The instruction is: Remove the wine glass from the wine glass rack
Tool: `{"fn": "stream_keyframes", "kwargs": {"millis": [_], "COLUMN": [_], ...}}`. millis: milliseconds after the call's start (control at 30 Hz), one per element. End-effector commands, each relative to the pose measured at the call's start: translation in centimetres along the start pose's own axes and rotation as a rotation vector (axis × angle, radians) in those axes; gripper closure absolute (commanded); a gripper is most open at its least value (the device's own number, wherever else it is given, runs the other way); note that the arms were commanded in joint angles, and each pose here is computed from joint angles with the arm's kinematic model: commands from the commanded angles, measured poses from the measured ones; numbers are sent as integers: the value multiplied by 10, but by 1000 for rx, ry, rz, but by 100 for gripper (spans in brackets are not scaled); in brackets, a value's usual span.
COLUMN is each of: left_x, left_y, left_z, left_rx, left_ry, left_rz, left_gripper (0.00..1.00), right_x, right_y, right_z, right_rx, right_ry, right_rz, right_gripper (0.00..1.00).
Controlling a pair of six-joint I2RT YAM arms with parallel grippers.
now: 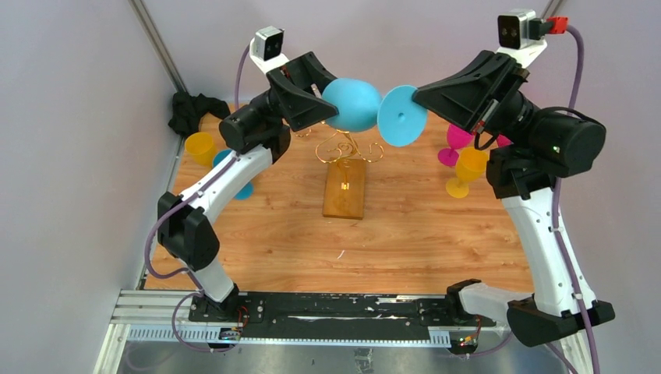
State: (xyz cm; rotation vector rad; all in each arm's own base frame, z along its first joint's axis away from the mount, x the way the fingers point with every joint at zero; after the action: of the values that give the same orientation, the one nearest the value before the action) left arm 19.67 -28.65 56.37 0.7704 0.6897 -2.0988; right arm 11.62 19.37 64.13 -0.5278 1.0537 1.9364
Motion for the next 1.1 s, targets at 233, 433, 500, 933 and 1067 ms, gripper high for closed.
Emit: {"fn": "stream_keyframes", "kwargs": {"millis": [233,433,500,933,1067], "left_x": [4,3,3,8,8], "left_y": [-64,-87,-87,-48,-37], "left_z": [1,2,1,-5,-10], "left_rx": [64,79,77,-105,-224], "left_ry": [-12,-26,-29,-28,-40], "left_rz": [53,70,61,35,66], "left_gripper": [49,69,72,93,98], "right_x": [2,8,10,15,16], "right_y": [-53,-69,-72,-64,-56], "right_z": [5,6,7,7,5], "right_rx": [33,39,40,43,48], "right_ry": [-9,0,3,19,22], "right_rz": [-36,0,7,-21,-49], "right_gripper": [100,100,100,100,93]}}
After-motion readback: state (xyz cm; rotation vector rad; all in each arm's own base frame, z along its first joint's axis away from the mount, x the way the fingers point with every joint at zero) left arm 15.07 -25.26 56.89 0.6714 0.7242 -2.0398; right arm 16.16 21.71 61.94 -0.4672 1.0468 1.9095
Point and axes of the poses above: each gripper's point midway between its finger pads, its own z axis out along the fingers, its own y axis along the line the jaws close on, x = y × z, the point moved 2 cm from there along -z, back along the fingers, and after that the axes turned 2 degrees about z, right-handed, at the moved point
